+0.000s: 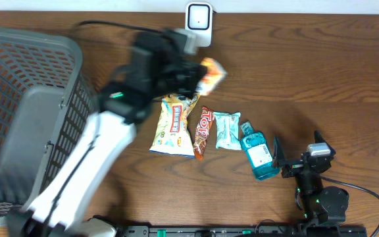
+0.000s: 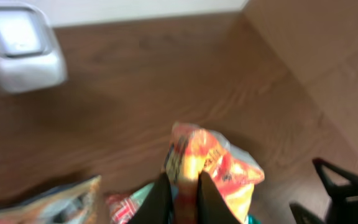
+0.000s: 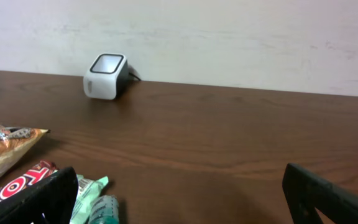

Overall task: Scan the item barcode
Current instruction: 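Carry the orange box past the scanner and drop it on table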

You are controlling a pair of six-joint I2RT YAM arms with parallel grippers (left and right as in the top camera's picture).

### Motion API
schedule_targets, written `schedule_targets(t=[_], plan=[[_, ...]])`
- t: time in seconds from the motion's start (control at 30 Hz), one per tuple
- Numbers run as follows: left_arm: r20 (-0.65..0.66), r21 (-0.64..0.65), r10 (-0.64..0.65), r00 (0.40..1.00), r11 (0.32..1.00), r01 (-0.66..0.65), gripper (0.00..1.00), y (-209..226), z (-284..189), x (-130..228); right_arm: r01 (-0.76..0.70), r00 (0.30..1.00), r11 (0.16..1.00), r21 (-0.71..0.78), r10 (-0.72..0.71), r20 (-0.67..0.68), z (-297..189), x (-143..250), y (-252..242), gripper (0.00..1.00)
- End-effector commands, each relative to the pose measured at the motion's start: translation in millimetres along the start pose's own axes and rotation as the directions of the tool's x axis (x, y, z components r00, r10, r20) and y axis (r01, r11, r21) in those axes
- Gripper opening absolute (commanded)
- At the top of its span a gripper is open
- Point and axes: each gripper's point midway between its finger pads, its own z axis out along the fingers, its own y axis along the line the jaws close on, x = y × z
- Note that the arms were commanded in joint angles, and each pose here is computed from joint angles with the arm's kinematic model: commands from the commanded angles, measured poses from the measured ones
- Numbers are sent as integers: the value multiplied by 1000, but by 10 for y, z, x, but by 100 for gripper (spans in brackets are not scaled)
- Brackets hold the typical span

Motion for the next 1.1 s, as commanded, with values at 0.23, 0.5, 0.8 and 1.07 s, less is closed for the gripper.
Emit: schedule_targets(t=[0.23,0.5,0.8,1.07], plan=[[-63,109,60,996,993,-53,7,-128,1692,688,9,1000,1000,-3,-9,2,-2,-1,10,99],[-139,115,-62,988,990,78,7,-56,2227,1250,9,1000,1000,-3,-9,2,-2,-1,10,99],[-167,104,-68,984,991,87,65,-25,2258,1354,9,1000,1000,-3,-9,2,-2,-1,9,99],[-161,92,-71,984,992,87,86,-34,2081,1183,9,1000,1000,-3,-9,2,-2,-1,10,99]])
